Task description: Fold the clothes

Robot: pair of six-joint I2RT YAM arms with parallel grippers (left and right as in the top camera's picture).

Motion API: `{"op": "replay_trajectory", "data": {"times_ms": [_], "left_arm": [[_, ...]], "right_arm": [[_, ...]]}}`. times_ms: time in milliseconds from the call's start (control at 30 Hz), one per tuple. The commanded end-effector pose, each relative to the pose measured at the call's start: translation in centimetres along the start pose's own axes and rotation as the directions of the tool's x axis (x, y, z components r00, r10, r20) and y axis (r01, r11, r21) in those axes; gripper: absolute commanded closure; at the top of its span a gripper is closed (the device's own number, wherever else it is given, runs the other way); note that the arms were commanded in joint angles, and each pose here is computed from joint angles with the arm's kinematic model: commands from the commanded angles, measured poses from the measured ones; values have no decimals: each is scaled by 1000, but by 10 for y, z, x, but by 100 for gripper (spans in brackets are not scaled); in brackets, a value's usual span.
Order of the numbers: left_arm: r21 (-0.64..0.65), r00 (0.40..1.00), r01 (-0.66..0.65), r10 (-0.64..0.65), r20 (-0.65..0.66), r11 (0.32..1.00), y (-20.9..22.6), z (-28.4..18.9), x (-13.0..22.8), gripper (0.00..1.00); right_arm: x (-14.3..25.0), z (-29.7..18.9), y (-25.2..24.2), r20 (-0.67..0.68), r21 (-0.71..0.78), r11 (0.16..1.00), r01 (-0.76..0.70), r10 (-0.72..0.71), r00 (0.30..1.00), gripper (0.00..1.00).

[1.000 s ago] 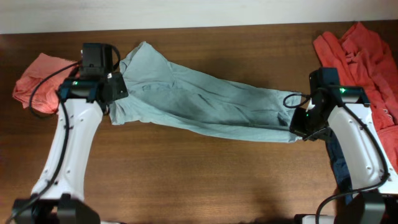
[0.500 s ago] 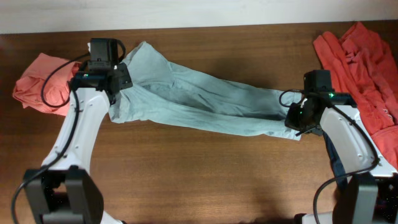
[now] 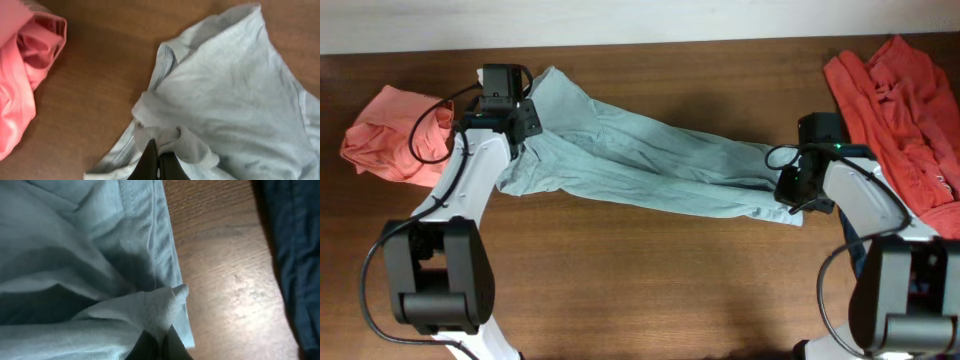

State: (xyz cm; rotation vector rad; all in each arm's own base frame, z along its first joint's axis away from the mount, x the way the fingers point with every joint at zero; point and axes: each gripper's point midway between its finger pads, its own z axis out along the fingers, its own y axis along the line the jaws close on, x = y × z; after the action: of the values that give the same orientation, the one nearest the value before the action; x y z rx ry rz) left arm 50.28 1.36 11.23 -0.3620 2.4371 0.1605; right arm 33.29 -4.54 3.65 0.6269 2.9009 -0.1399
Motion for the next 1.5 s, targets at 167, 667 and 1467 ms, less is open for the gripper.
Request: {"op": "replay_trajectory", "data": {"times_ms": [167,667,1467], "left_arm": [[9,997,7,-8,75,1000,-6,17,-17,93],[-10,995,-97,97,33,995,-1,-38,-50,1],[199,980,-190,173,102,961,-13,-157,-67,1]], "right_arm": [[-1,13,-5,-7,33,999,-8,8,1000,95],[-37,-73,-9,-67,-149,989,-1,-9,998,11],[-26,-102,24,-64,-369,919,142,-178,982,1]]}}
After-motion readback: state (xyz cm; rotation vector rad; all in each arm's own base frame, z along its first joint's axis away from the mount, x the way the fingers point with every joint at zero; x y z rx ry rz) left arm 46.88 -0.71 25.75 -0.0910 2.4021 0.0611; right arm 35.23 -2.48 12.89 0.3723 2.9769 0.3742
